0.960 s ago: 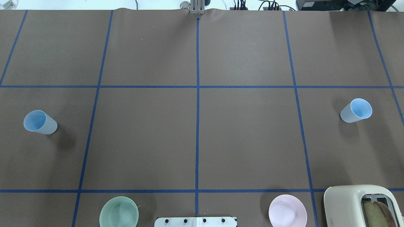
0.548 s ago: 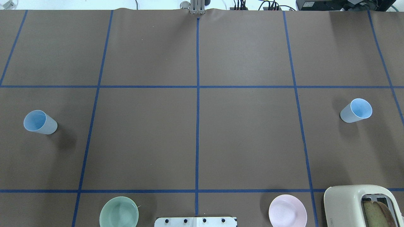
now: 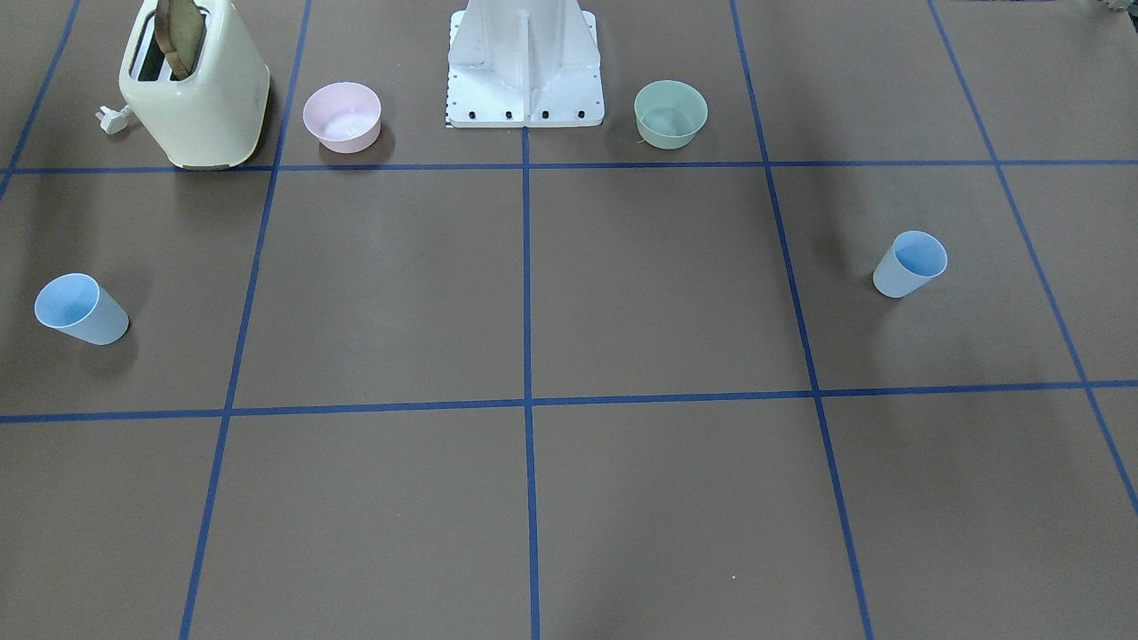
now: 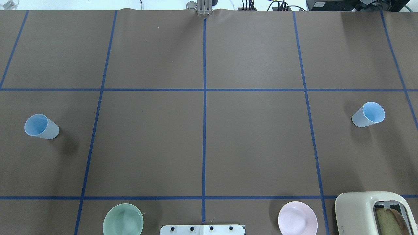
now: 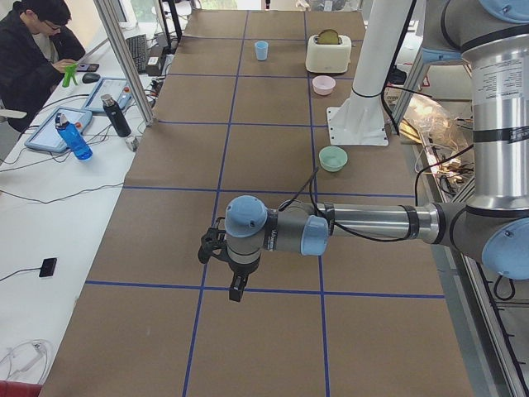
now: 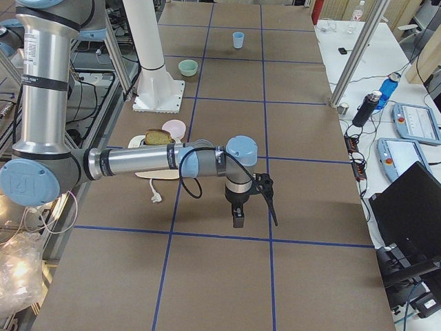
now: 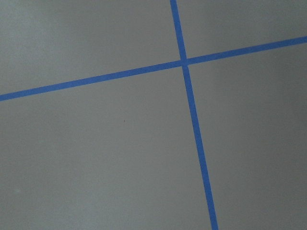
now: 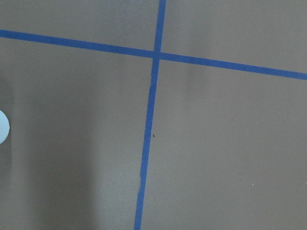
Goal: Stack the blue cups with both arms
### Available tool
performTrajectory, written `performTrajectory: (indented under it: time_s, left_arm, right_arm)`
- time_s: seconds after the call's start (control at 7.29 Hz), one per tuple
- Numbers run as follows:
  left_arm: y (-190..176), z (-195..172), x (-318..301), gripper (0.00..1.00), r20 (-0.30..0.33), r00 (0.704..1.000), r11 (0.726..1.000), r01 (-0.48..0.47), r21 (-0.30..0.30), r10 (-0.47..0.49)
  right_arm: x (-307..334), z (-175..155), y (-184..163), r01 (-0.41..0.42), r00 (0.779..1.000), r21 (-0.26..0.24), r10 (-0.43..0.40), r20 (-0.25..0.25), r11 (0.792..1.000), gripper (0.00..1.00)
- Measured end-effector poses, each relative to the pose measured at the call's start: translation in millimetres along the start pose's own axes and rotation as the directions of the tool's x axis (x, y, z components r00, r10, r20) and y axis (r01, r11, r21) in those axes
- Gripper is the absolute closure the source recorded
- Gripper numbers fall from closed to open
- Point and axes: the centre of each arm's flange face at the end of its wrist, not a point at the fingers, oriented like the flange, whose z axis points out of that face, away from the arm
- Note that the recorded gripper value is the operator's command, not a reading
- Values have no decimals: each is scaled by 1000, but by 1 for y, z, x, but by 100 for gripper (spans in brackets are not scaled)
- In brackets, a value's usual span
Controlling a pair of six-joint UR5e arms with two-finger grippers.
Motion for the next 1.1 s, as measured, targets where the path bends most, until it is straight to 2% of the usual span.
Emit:
performTrajectory:
  time_s: [0.27, 0.41, 0.55, 0.69, 0.82, 0.96, 1.1]
  left_arm:
    - [-19, -15, 11, 1, 27, 995, 988, -103, 113, 101]
    - [-33, -22, 16, 1, 46, 986, 970, -165, 176, 159]
    - [-44, -26, 18, 1, 58, 978, 953, -208, 218, 200]
    - [-49, -28, 19, 1, 67, 971, 939, -239, 249, 230]
    - [-53, -28, 21, 1, 66, 972, 933, -237, 271, 228]
    - [-61, -21, 36, 1, 36, 981, 940, -194, 280, 192]
    - [-72, -4, 66, 1, -19, 990, 956, -129, 263, 139]
  right_arm:
    - [-19, -25, -32, 73, 997, 100, -72, -8, 992, 0]
    - [-26, -35, -44, 117, 993, 162, -117, -13, 980, 0]
    - [-27, -37, -52, 147, 989, 202, -146, -17, 968, 0]
    - [-26, -35, -56, 161, 987, 221, -161, -19, 962, 0]
    - [-26, -35, -58, 163, 986, 235, -163, -18, 958, 0]
    - [-30, -35, -59, 141, 990, 248, -143, -9, 959, 0]
    - [-38, -32, -61, 105, 994, 248, -110, 6, 963, 0]
